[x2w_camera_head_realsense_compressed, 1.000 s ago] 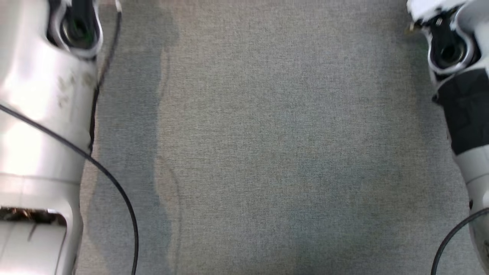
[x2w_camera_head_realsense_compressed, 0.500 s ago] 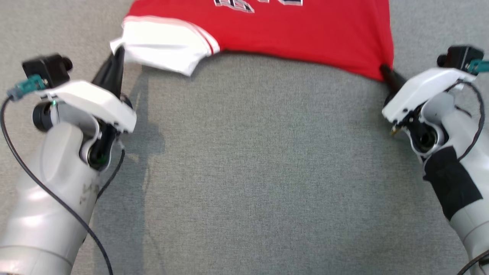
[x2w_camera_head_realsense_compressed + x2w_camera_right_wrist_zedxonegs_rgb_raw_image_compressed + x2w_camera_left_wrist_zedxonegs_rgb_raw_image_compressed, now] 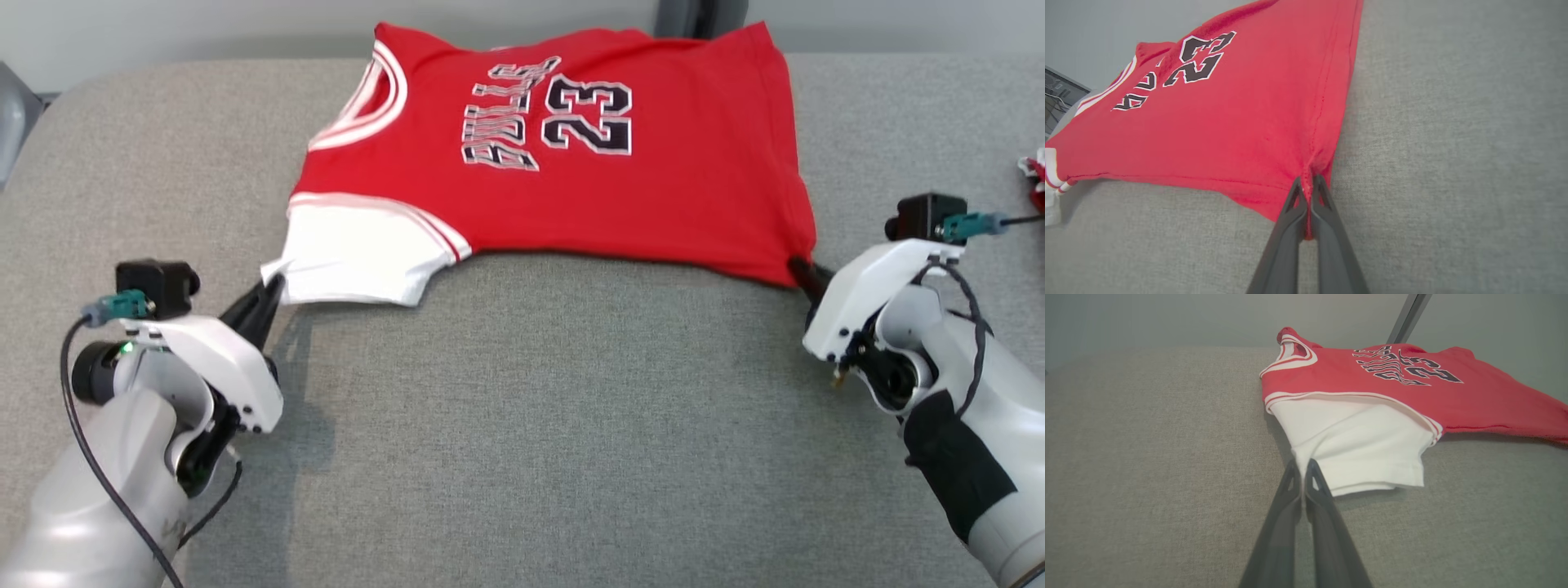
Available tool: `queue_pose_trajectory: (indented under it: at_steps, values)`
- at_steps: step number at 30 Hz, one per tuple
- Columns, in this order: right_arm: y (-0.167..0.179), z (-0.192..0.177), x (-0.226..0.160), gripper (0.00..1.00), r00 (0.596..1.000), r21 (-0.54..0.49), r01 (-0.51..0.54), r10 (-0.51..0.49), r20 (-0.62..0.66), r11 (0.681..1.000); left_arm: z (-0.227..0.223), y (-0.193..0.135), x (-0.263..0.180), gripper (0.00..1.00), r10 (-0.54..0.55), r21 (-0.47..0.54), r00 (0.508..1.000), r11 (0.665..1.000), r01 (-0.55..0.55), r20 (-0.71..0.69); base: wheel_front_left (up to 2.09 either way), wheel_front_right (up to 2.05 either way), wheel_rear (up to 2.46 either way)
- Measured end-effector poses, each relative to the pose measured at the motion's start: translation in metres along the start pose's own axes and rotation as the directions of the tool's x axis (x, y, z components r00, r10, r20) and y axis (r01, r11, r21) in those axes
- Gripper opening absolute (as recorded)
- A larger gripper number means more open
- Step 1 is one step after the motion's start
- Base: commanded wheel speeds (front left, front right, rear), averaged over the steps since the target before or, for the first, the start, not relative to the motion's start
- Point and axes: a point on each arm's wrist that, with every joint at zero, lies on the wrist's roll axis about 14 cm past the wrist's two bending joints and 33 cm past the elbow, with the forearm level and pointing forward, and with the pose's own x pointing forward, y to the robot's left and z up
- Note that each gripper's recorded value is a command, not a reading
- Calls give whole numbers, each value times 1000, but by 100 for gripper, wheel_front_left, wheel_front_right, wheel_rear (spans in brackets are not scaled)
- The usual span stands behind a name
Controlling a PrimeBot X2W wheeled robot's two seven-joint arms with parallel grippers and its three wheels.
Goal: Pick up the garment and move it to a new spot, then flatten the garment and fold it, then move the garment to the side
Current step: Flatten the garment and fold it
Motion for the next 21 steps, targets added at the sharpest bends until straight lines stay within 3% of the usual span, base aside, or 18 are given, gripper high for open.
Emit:
queue_pose_trajectory:
  at_steps: [10,21]
  values:
    - [-19,-26,-35,0,993,-30,44,-47,-107,999,-31,-16,-39,0,-82,104,988,990,96,-129,0,0,0]
    - [-36,-51,-74,0,975,-27,51,-56,-215,998,-69,-41,-86,0,-201,56,932,972,227,-302,0,0,0]
